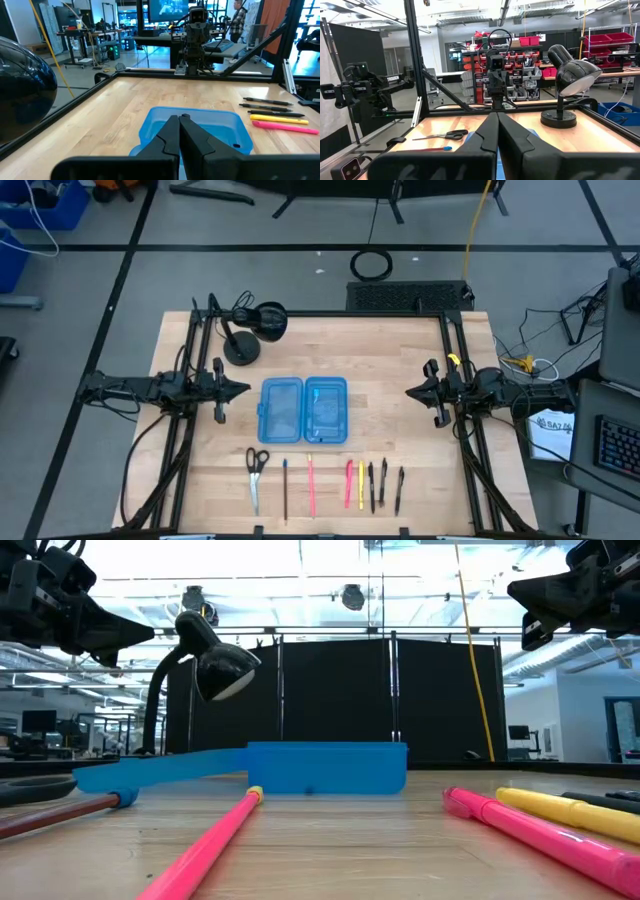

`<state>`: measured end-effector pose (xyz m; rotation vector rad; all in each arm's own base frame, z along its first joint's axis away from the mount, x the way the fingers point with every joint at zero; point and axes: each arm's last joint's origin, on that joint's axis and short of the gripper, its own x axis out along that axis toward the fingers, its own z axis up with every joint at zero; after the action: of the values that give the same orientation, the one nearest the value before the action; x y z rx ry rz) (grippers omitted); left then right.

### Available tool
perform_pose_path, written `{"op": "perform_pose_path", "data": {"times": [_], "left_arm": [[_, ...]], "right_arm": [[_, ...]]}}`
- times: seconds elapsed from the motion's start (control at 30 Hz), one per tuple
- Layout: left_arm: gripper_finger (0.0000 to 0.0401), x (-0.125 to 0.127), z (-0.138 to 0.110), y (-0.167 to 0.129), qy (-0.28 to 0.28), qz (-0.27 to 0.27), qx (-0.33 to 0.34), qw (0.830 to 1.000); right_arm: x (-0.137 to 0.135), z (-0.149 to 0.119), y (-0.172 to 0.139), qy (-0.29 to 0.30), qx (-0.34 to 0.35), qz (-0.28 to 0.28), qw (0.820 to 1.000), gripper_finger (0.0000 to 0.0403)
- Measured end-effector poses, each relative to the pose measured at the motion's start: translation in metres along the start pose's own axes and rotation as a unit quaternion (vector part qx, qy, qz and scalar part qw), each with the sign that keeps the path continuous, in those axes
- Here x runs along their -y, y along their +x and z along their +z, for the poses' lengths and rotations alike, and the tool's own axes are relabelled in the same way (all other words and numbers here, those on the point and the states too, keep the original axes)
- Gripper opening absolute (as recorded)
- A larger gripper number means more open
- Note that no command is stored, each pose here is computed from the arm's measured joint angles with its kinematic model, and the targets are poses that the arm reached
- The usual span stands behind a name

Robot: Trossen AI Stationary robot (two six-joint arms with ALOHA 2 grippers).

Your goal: Pick & place school supplies into a supply box

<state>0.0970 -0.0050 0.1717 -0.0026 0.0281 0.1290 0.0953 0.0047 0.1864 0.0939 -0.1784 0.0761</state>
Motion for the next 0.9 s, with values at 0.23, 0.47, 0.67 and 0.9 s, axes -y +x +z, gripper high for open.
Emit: {"op": "perform_pose_path", "data": {"times": [0.23,0.47,0.67,0.9], "left_arm": [[0.0008,0.0000,-0.0001,0.0000,0.000,0.000,0.000,1.000],[0.0008,0.0000,0.0000,0.0000,0.000,0.000,0.000,1.000],[0.0008,0.0000,0.0000,0.0000,0.000,0.000,0.000,1.000],[0.0008,0.0000,0.0006,0.0001,-0.001,0.000,0.005,1.000]], "right_arm": [[0.0000,0.0000,0.0000,0.000,0.000,0.000,1.000,0.0000],[0.0000,0.0000,0.0000,0.000,0.000,0.000,1.000,0.0000],[0.0000,0.0000,0.0000,0.000,0.000,0.000,1.000,0.0000],[0.0000,0.0000,0.0000,0.000,0.000,0.000,1.000,0.0000]]}}
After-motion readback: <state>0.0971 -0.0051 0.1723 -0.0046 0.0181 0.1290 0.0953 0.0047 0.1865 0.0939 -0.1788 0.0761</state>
